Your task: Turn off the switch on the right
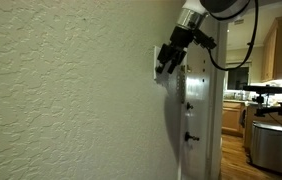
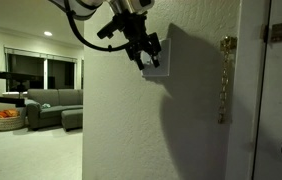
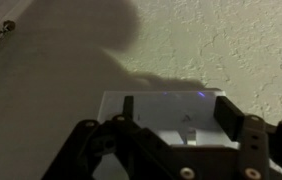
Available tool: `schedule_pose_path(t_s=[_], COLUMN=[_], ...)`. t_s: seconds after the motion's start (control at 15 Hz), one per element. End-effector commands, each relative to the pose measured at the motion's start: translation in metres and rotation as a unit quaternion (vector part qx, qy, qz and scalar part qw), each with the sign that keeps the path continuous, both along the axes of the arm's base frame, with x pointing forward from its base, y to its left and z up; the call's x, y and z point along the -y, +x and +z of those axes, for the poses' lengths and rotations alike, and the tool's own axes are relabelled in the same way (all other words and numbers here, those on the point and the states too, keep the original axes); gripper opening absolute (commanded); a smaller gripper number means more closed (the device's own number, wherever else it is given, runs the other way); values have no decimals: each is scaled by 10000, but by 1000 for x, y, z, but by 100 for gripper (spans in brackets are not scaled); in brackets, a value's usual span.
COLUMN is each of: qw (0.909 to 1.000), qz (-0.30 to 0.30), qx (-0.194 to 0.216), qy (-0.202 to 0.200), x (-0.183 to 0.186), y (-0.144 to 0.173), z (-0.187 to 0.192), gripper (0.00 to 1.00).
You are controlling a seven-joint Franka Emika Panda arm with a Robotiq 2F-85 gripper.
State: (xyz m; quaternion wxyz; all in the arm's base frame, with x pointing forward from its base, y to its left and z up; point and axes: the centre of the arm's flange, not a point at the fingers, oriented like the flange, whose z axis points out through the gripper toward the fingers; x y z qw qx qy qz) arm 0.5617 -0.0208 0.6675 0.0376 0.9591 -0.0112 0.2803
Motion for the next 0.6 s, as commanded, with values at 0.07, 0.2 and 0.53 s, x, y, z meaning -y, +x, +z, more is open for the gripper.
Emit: schedule_pose_path(t_s=[0.07,0.2,0.53], qw=[9999,9998,9998], qz=[-31,-27,-9], qx=[164,179,202], qy=[-35,-5,93], x=[1,-1,-3], y=[13,12,7], z=[0,3,10], gripper=[100,99,76])
